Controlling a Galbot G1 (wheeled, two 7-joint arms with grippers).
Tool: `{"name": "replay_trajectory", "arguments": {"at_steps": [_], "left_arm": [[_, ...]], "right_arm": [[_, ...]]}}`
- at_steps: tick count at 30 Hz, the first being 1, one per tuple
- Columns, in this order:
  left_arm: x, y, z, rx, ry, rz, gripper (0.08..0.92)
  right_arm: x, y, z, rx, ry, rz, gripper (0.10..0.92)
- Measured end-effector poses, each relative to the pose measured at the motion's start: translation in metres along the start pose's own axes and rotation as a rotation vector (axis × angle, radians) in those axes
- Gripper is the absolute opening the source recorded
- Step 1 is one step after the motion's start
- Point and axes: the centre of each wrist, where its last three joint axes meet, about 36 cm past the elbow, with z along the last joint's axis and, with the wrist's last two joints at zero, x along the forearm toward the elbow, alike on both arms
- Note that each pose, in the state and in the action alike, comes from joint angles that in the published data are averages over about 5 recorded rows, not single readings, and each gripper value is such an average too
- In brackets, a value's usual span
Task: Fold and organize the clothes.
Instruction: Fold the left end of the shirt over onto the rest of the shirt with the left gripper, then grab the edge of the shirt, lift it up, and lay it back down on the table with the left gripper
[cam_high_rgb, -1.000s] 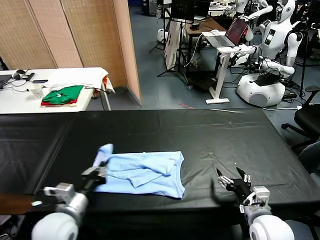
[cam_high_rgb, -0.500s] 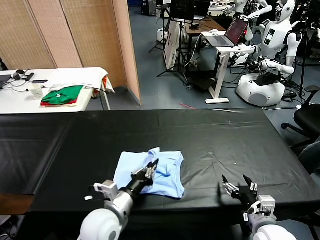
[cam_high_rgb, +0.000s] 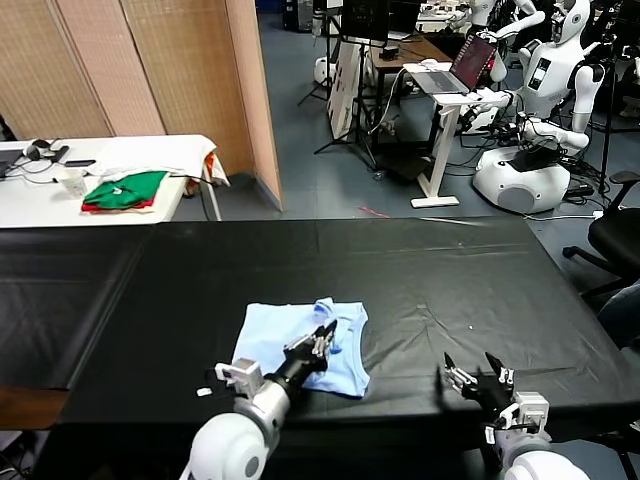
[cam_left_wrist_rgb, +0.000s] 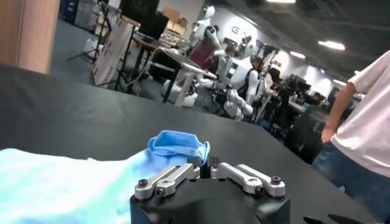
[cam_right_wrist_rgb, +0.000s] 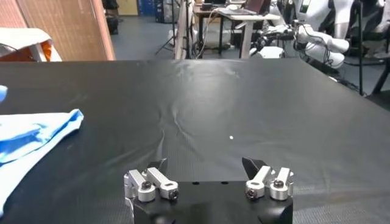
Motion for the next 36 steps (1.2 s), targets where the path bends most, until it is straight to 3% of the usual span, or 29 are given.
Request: {"name": "replay_trajectory", "arguments": {"at_steps": [3,6,14,17,22,28,36], "left_arm": [[-0.004,0.0,0.006,-0.01,0.007,-0.006,0.193],[-0.009,0.0,0.012,-0.011,0.011,0.001,0.286],[-0.009,-0.003,0.011,0.102,-0.003,0.065,0.779],[-0.005,0.003,0.002,0.115,-0.028,0.07,0.883],[0.009,0.029,-0.01,-0.006,-0.082,0.002,0.906],[0.034,0.073,-0.009,-0.181,-0.088,-0.134,0.907],[0.055,0.111,-0.005,-0.035,-0.072,-0.224,0.907]], "right_arm": [[0.002,0.001,-0.002,-0.008,-0.002,-0.023,0.907],[0.004,0.004,-0.006,-0.031,0.005,-0.055,0.907],[0.009,0.015,-0.02,-0.038,-0.005,-0.155,0.907],[0.007,0.02,-0.026,-0.034,-0.013,-0.193,0.907],[-0.004,0.033,-0.03,-0.008,-0.032,-0.245,0.907],[-0.011,0.043,-0.029,0.005,-0.051,-0.293,0.907],[-0.006,0.042,-0.029,-0.009,-0.05,-0.308,0.907]]}}
